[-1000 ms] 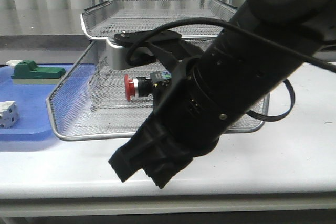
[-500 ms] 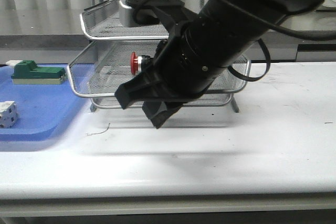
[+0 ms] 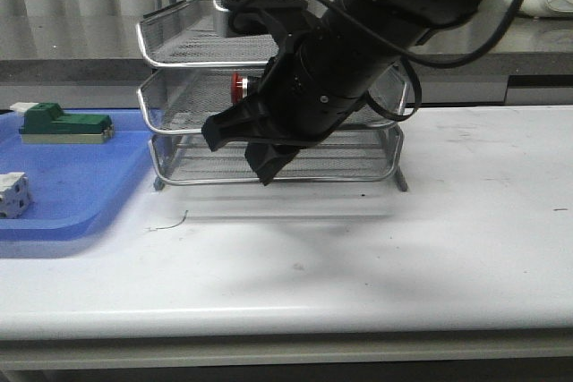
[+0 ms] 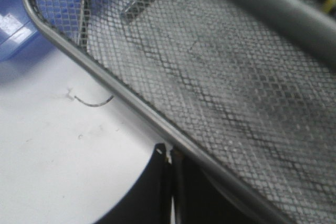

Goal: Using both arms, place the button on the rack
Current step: 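Push the mesh tray back into the rack with the right gripper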

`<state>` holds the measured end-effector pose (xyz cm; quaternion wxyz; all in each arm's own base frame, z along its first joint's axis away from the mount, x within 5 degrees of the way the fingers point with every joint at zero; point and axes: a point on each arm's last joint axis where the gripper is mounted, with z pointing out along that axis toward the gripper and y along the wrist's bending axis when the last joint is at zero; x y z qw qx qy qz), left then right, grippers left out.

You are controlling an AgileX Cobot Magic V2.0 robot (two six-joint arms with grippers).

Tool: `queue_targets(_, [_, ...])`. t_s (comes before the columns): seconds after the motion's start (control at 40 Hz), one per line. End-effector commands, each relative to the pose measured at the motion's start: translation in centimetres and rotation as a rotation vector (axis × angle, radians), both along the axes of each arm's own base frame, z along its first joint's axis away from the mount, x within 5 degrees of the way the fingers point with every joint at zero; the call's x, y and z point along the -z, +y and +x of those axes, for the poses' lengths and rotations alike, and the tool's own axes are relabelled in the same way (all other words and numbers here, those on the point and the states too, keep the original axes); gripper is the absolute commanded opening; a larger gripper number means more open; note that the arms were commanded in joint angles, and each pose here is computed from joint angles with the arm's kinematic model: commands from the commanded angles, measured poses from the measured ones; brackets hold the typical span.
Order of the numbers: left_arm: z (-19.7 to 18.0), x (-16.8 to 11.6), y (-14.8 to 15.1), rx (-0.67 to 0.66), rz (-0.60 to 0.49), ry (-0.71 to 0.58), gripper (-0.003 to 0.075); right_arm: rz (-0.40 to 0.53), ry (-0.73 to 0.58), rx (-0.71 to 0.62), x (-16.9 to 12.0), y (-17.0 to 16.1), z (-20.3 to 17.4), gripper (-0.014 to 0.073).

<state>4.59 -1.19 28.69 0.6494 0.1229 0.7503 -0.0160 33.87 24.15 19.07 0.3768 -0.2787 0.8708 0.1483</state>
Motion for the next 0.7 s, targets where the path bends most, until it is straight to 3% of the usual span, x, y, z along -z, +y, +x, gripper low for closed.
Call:
queue_targets(0.0, [0.1,-1.5,0.1,-0.011,-0.039,-0.092,-0.0019,0.060,-0.130,0.026,-3.5,-0.2,1.4,-0.0059])
queue_targets(0.35, [0.1,-1.5,0.1,-0.011,-0.039,-0.092,-0.0019,0.030,-0.017,-0.050,-4.7,0.0,-0.3,-0.0059])
queue_targets(0.5, [0.1,-1.5,0.1,-0.011,-0.039,-0.092,-0.0019,0.021,0.071,-0.118,-7.5,-0.6,-2.8,-0.0059])
queue_targets(0.68, [0.1,-1.5,0.1,-0.011,-0.039,-0.092,-0.0019,0.043,0.082,-0.120,-11.3,-3.1,-4.4,-0.0059])
